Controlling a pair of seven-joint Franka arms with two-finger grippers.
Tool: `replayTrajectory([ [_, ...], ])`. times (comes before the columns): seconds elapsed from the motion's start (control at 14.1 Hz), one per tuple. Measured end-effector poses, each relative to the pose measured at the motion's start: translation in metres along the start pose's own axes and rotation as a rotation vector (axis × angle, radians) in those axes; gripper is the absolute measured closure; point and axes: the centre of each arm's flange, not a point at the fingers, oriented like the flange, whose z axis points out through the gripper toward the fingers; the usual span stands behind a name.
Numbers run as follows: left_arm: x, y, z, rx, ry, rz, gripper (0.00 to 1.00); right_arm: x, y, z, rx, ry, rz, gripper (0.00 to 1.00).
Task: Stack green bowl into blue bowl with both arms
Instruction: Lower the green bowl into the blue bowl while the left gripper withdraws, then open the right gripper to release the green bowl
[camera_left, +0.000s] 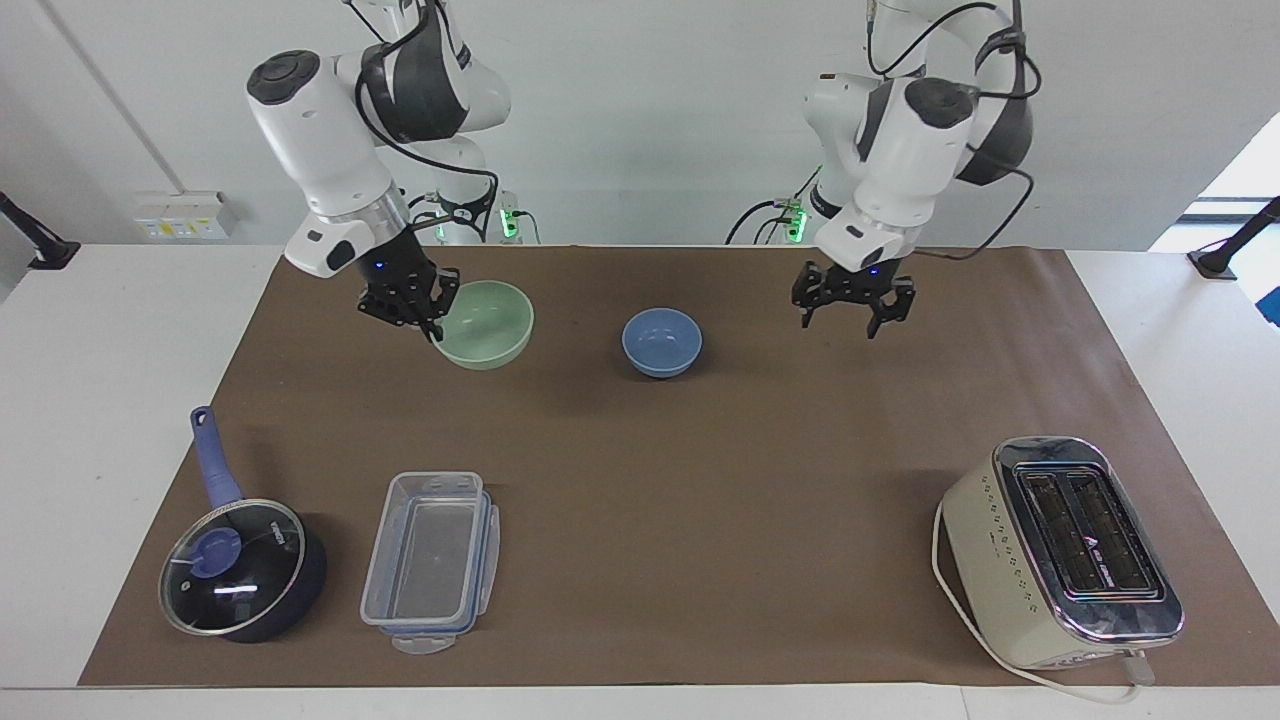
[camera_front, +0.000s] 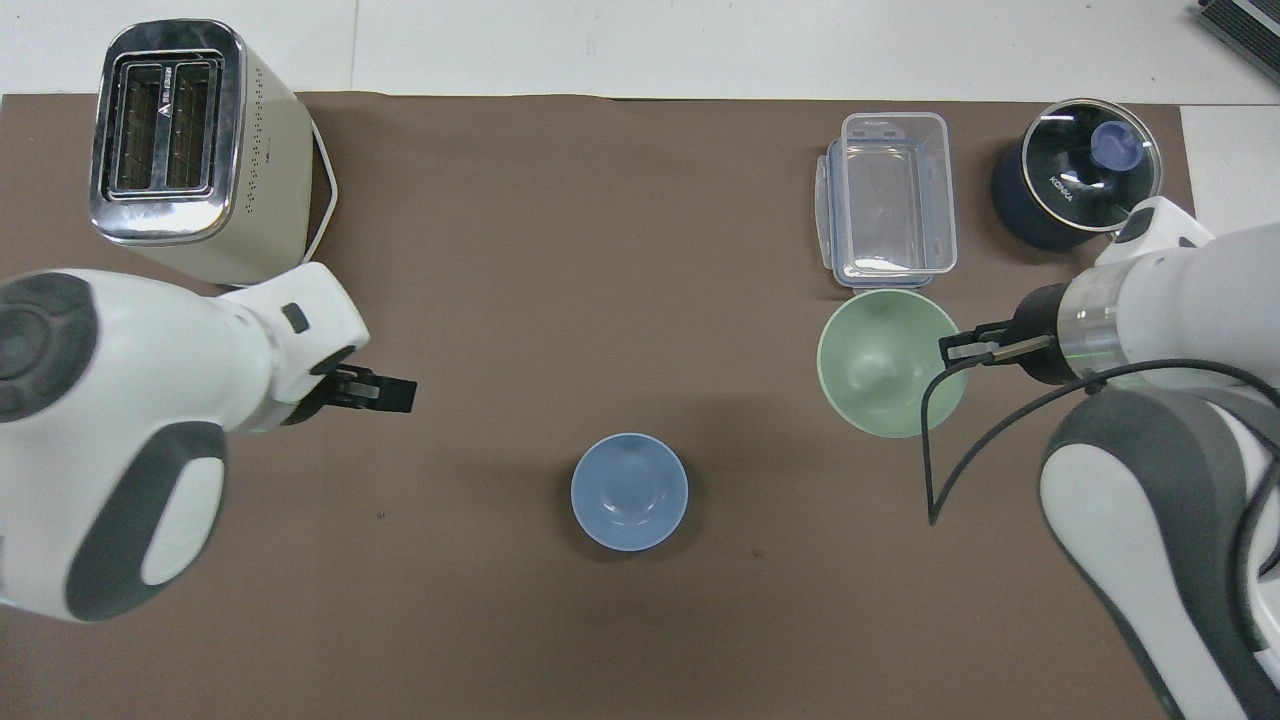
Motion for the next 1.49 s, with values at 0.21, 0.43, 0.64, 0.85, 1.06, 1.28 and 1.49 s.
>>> replayTrajectory([
  [0.21,0.008,-0.062,-0.060,0.016,0.044,0.012,0.00,-0.002,-0.059,0.015,0.009,-0.028,0.031,0.95],
  [0.43,0.005,-0.118,-0.105,0.035,0.069,0.010,0.00,-0.016,-0.139,0.043,0.008,-0.059,0.046,0.95],
  [0.64,0.005,-0.133,-0.137,0.032,0.028,-0.001,0.00,-0.036,-0.187,0.079,0.007,-0.073,0.025,0.95],
  [0.85,0.015,-0.134,-0.144,0.027,-0.019,-0.001,0.00,-0.048,-0.196,0.095,0.001,-0.093,0.008,0.95],
  [1.06,0.020,-0.135,-0.141,0.024,-0.045,-0.001,0.00,-0.054,-0.201,0.105,0.007,-0.074,-0.003,0.95],
  [1.28,0.016,-0.131,-0.149,0.020,-0.070,0.003,0.00,-0.068,-0.221,0.137,0.015,-0.038,-0.040,0.95],
  [1.49,0.011,-0.132,-0.148,0.017,-0.105,0.000,0.00,-0.071,-0.220,0.154,0.011,-0.035,-0.041,0.95],
])
